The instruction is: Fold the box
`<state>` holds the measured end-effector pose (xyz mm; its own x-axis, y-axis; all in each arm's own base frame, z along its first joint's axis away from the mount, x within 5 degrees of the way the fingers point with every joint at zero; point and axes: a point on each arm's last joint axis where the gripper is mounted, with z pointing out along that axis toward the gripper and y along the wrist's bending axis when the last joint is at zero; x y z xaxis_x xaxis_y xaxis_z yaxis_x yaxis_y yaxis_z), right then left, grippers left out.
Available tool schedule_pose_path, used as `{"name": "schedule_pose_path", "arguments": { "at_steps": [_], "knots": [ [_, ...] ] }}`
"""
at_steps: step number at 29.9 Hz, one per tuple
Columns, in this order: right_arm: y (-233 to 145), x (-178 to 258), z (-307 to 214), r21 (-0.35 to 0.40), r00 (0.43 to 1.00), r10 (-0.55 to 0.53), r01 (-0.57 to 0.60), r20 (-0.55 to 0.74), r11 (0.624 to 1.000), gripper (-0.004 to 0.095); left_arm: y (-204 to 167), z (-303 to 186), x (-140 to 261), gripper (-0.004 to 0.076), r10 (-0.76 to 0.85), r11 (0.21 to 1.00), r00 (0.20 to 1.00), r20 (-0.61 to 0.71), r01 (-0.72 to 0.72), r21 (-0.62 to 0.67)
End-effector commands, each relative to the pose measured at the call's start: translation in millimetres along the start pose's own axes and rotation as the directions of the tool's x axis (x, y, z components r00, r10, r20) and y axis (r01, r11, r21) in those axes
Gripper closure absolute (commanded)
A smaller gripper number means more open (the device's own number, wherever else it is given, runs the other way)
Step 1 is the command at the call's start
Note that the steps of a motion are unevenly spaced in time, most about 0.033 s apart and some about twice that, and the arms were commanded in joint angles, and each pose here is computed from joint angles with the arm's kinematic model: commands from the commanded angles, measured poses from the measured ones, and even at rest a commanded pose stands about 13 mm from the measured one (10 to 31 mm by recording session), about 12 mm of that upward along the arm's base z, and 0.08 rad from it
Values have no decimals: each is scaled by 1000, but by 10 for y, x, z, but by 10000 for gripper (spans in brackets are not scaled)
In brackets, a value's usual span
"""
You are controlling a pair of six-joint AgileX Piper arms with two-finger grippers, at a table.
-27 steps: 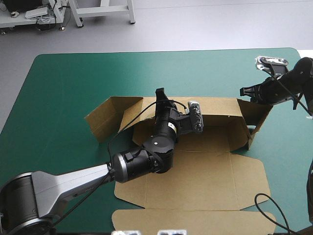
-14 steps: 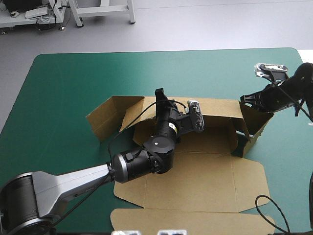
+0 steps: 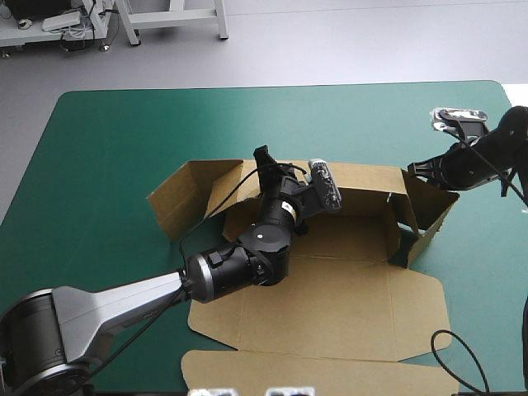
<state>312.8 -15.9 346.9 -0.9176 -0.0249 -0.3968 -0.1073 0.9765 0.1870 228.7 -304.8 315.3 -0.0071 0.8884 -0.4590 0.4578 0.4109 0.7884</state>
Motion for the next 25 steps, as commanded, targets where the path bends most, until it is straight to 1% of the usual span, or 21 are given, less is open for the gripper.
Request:
{"name": "schedule_pose_path", "arguments": {
  "at_steps": [1, 10, 17, 21, 25],
  "knots": [
    [65, 33, -235, -1, 999, -28, 28, 38, 1000, 926, 269, -81, 40, 733, -116, 991, 993, -20, 115, -63],
    [56, 0, -236, 9, 997, -28, 27, 75, 1000, 926, 505, -185, -111, 733, -176, 979, 983, 47, 180, -95],
    [-85, -3, -279, 6, 994, 26, -26, 105, 1000, 926, 598, -247, -118, 733, -170, 976, 983, 73, 179, -123],
    [-135, -10, -311, -44, 990, 55, -50, 133, 998, 926, 597, -247, -117, 733, -172, 976, 982, 73, 180, -121],
    [-114, -52, -335, -113, 980, 78, -57, 185, 992, 927, 599, -247, -118, 733, -169, 976, 983, 74, 177, -124]
  ]
}}
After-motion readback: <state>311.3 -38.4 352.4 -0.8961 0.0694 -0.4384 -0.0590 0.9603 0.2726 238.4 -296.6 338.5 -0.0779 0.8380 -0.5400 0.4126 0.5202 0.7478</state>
